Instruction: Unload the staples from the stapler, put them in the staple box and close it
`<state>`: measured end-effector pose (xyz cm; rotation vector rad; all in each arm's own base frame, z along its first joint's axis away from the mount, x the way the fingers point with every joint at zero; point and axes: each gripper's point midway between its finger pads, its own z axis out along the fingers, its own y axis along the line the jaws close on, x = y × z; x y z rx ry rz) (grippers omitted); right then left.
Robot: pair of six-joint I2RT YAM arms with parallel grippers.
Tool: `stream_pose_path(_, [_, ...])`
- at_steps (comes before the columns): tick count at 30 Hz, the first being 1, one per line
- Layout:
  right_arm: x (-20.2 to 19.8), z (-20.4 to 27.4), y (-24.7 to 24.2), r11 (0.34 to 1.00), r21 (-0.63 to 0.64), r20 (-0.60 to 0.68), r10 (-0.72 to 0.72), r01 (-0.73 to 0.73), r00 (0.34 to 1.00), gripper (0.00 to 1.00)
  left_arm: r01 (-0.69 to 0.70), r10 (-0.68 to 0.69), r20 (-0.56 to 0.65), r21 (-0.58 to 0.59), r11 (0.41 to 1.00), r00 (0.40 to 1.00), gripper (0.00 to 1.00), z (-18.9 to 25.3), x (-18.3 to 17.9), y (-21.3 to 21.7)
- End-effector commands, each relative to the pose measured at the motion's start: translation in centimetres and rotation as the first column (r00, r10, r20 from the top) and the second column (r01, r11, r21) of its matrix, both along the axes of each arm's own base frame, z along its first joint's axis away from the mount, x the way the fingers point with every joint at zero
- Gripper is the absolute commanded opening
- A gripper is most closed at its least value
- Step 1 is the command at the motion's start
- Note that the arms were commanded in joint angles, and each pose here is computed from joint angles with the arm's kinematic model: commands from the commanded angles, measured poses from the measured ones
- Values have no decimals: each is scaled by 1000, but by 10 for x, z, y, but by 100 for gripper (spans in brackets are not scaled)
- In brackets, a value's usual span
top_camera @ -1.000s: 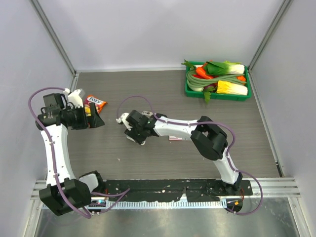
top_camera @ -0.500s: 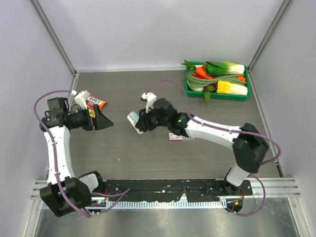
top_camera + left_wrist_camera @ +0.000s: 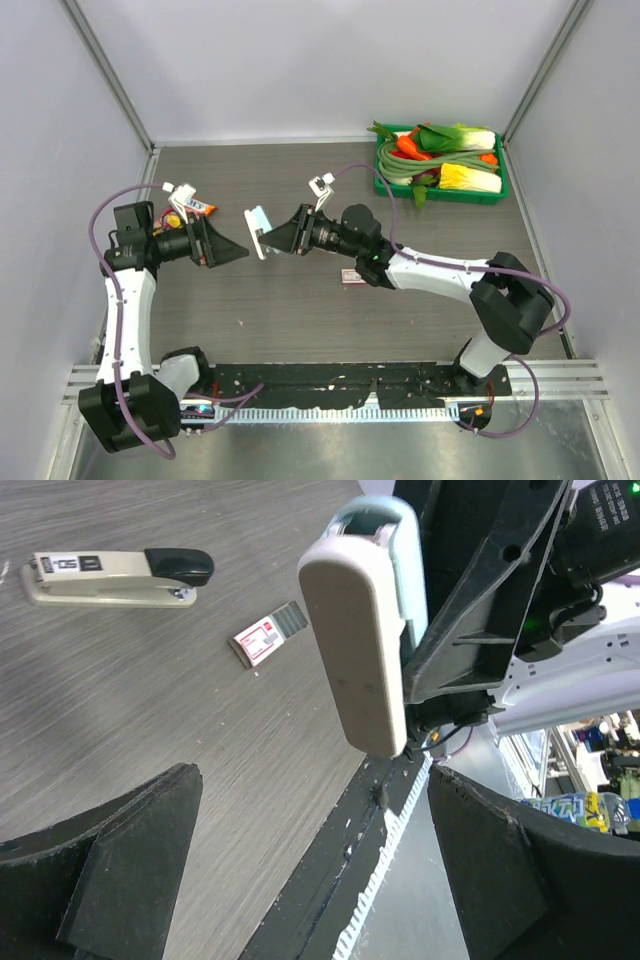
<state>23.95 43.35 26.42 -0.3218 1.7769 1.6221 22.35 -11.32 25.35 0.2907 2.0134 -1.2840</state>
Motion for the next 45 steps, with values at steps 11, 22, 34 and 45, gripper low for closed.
stream_pose_path(11, [-12,43,4,962,265,-25,74,-64,997,32,198,-192,85,-63,978,978,95,10,-4,-40])
stream_pose_path(22, [-10,24,6,969,244,-38,51,-40,998,31,270,-267,48,-78,960,963,66,1,-5,-56])
stream_pose_path(34, [-3,18,4,972,235,-26,16,-10,1000,29,301,-298,49,-63,952,953,28,-4,-18,-62])
stream_pose_path(45, [-9,-16,-20,999,-14,67,29,-29,997,29,316,-323,53,103,943,945,14,-26,-25,-52])
